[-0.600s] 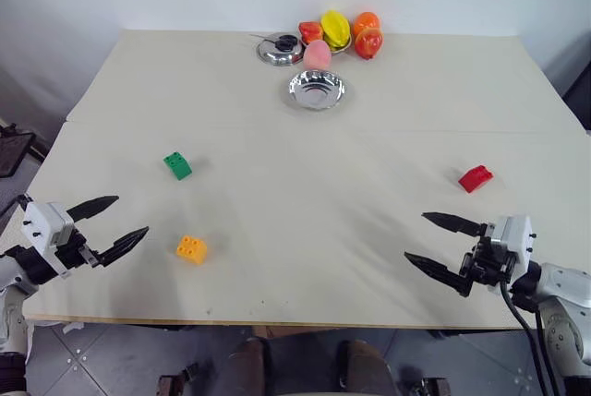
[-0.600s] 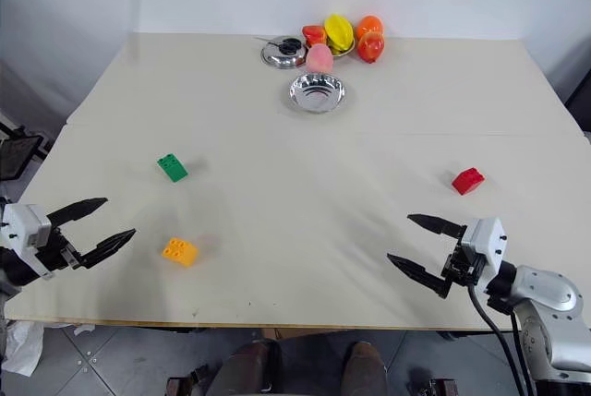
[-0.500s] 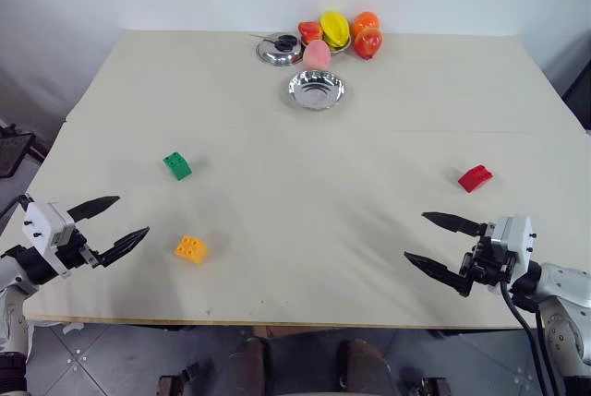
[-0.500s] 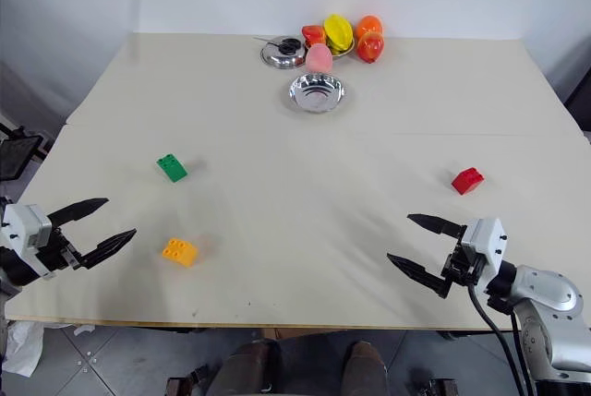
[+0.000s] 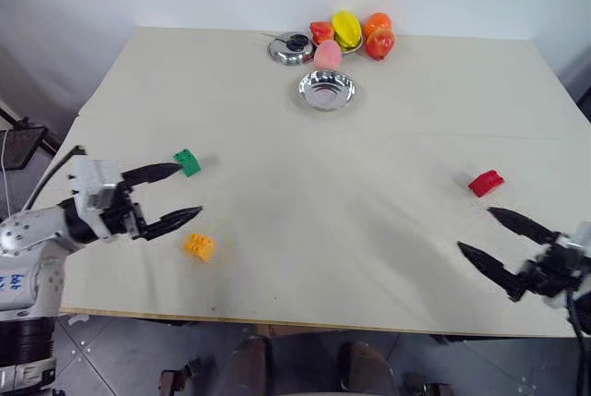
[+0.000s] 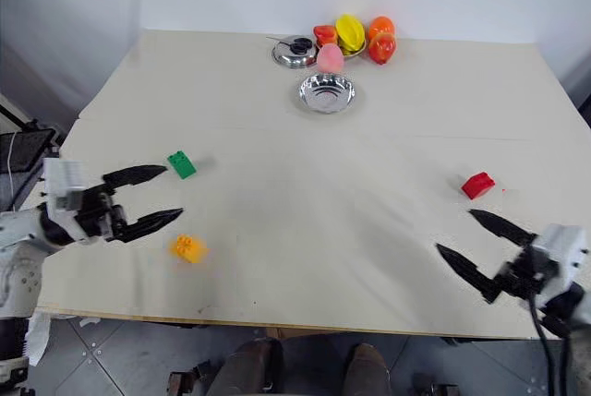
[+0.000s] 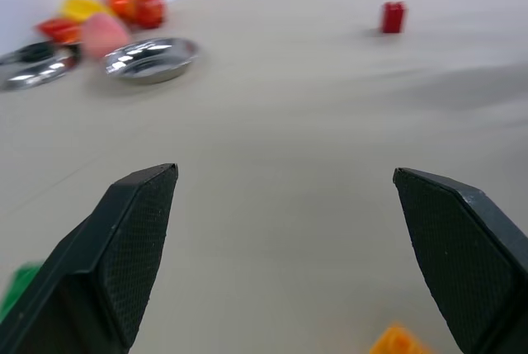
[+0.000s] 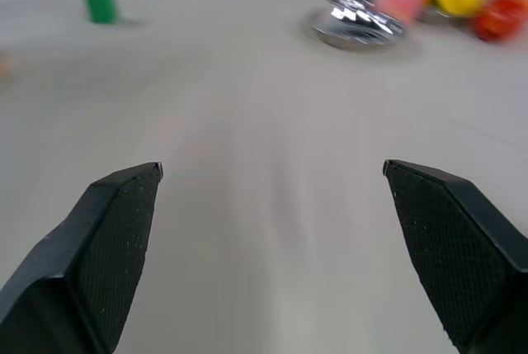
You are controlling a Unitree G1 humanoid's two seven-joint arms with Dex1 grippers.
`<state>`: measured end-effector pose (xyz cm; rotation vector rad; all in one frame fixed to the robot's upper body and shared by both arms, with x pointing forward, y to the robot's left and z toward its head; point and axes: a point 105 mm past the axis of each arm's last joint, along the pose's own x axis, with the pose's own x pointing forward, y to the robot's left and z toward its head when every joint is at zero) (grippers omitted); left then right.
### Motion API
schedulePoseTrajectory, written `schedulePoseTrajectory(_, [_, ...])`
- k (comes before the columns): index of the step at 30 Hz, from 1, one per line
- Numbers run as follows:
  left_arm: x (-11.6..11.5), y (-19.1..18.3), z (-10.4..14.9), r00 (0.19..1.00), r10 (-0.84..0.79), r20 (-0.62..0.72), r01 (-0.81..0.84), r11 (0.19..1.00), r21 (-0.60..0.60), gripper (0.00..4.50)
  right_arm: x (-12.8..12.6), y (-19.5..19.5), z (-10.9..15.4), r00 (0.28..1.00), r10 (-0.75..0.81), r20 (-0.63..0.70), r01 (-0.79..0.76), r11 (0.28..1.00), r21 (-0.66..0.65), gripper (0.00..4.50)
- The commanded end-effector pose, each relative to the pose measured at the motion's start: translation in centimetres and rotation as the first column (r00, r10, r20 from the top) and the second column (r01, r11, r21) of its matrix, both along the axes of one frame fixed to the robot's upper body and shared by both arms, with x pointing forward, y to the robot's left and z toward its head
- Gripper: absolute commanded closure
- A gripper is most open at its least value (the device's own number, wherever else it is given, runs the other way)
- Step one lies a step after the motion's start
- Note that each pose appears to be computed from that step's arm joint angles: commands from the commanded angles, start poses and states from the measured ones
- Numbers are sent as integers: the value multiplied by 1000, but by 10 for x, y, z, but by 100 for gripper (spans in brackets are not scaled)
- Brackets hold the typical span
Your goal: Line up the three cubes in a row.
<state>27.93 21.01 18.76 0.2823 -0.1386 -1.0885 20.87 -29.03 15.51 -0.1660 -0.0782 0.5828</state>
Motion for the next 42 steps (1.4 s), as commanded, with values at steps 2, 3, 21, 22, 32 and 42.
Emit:
schedulePoseTrajectory(2, [8,-47,1,995,-104,-4,104,992,-66,5,-24,-52,-10,961,-276,-15,276,961,3,0])
schedulePoseTrajectory(3, [10,-52,0,995,-103,1,103,992,-72,5,-27,-58,-17,952,-306,-28,306,952,-2,0])
schedulePoseTrajectory(21, [-8,-72,-16,969,-232,-82,235,972,31,5,114,-63,6,905,-391,-167,385,920,-68,0])
schedulePoseTrajectory(22, [-8,-72,-15,969,-233,-78,236,971,32,5,118,-62,7,907,-387,-168,380,922,-75,0])
schedulePoseTrajectory(32, [-6,-73,-13,979,-202,-38,203,978,37,5,163,-49,-1,905,-349,-244,338,937,-88,0])
schedulePoseTrajectory(42, [-3,-68,-9,983,-185,-13,185,981,54,0,169,-42,1,931,-276,-239,255,960,-113,298])
